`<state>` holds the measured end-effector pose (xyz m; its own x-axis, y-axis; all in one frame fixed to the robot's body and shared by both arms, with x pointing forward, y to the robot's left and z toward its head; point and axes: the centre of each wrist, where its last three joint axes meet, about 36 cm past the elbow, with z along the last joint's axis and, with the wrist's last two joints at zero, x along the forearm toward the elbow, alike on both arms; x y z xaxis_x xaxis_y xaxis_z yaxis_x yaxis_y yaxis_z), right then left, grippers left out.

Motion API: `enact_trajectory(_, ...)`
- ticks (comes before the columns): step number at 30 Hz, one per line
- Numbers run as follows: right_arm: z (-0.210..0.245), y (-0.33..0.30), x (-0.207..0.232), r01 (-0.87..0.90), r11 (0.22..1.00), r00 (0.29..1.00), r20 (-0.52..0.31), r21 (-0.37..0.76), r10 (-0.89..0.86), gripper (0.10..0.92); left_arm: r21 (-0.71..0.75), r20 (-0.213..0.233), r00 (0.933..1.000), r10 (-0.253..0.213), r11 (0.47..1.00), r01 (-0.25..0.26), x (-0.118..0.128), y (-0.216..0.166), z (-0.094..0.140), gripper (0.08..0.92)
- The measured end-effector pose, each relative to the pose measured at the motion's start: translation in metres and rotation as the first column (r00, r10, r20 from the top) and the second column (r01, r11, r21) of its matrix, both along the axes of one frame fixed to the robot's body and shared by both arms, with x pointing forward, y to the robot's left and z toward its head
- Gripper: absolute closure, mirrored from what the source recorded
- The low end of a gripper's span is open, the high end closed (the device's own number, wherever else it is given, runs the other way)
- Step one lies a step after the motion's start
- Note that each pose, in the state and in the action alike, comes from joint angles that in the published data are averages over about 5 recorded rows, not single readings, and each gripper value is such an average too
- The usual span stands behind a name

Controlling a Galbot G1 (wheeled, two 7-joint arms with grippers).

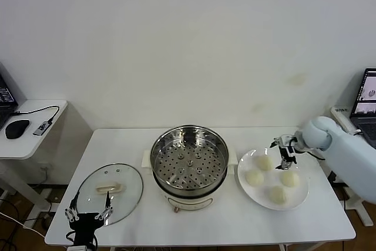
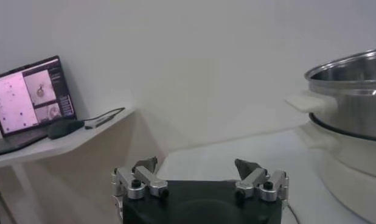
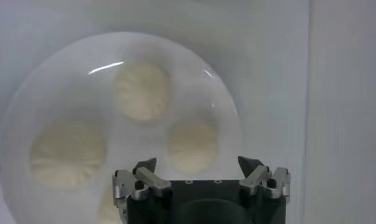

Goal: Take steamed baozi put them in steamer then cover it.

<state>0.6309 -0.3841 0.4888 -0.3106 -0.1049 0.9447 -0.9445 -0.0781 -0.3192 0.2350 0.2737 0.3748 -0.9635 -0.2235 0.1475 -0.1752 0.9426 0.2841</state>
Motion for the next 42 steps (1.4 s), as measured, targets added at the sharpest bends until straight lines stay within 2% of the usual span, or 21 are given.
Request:
enact_trajectory(17, -0.04, 0.014, 0.02, 0.022, 0.998, 0.999, -0.045, -0.052, -0.024, 0.221, 0.012, 0.013, 0.9999, 0.01, 1.0, -0.01, 0.004, 0.006, 0.001, 0.177)
enact_trajectory(31, -0.041, 0.016, 0.028, 0.034, 0.997, 0.999, -0.036, -0.065, -0.037, 0.367, 0.016, 0.018, 0.9997, 0.016, 1.0, -0.016, 0.004, 0.009, -0.001, 0.177)
enact_trajectory(42, -0.019, 0.015, 0.022, 0.015, 0.998, 1.0, -0.012, -0.058, -0.016, 0.422, 0.018, 0.029, 0.9994, 0.017, 1.0, -0.017, 0.006, 0.01, -0.001, 0.177)
